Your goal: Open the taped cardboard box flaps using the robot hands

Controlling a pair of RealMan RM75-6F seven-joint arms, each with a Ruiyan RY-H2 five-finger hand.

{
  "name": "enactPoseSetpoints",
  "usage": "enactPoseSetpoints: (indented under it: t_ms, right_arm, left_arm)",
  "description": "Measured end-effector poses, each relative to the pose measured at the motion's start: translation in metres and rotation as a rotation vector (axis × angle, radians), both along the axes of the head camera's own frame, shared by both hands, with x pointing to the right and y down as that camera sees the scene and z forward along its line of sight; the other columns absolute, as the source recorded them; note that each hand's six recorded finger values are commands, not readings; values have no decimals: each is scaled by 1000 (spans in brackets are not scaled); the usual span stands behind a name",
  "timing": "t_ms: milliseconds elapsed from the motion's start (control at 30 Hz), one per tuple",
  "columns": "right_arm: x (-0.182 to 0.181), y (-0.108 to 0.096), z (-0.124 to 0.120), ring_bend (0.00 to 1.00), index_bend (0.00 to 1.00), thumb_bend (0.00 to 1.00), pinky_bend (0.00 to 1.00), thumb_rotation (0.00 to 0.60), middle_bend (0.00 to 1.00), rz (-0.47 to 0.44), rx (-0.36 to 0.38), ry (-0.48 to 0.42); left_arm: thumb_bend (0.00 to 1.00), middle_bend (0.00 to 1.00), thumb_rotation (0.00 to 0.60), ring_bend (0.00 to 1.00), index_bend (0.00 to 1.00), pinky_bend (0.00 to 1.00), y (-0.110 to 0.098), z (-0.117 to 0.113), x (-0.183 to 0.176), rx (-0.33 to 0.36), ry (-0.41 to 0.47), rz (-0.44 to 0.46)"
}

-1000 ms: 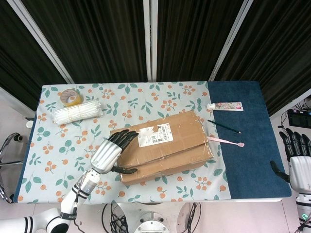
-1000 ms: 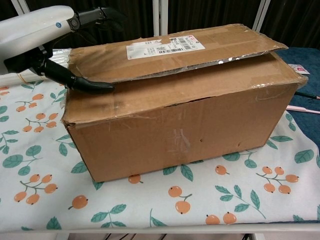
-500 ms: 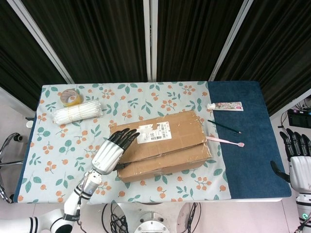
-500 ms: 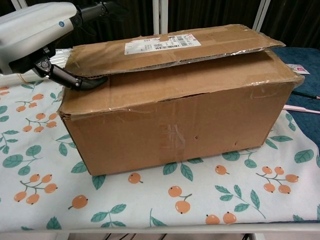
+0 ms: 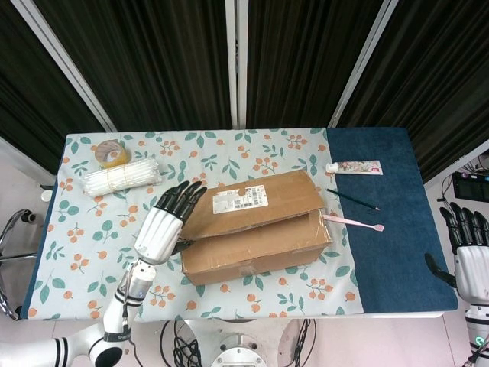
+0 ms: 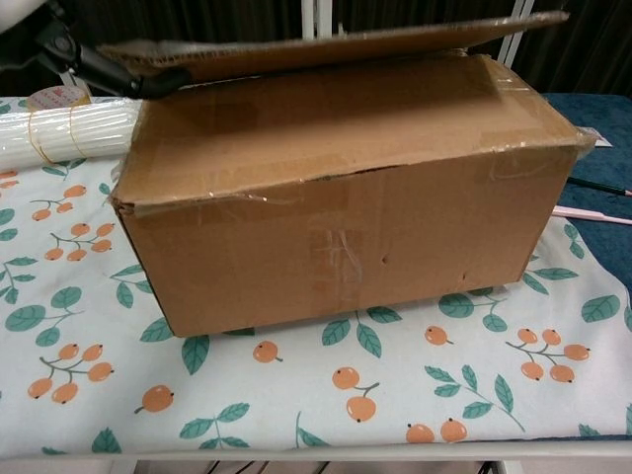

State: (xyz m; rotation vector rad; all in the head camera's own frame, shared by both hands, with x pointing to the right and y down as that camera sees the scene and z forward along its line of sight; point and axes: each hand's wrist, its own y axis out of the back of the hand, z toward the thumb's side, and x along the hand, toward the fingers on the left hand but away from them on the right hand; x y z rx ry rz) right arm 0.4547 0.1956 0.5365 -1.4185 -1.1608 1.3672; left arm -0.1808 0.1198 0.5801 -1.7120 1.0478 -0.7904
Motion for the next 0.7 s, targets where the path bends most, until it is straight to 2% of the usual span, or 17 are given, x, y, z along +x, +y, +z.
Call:
enactPoseSetpoints:
  t_ms: [167,333,533,700]
  right_arm:
    - [-1,-1,-2,0,0,176,0,600,0,-2,7,-5]
    - [-3,-1,-2,0,0,176,0,600,0,-5,7,-9]
    - [-4,0,-5,0,0,176,0,600,0,-5,13,-15]
    - [-3,-1,-11,0,0,176,0,600,0,-5,32,-18]
  left_arm:
    - [282,78,600,90,64,206,-20,-17,-1,58,5,-26]
    - [282,79,600,90,64,207,-42,-24,2,80,-4,-41]
    - [282,79,600,90,64,206,-79,-15,2,86,-57,-88]
    - [281,79,600,90,64,206,-111,7,-11,61,-156,-161]
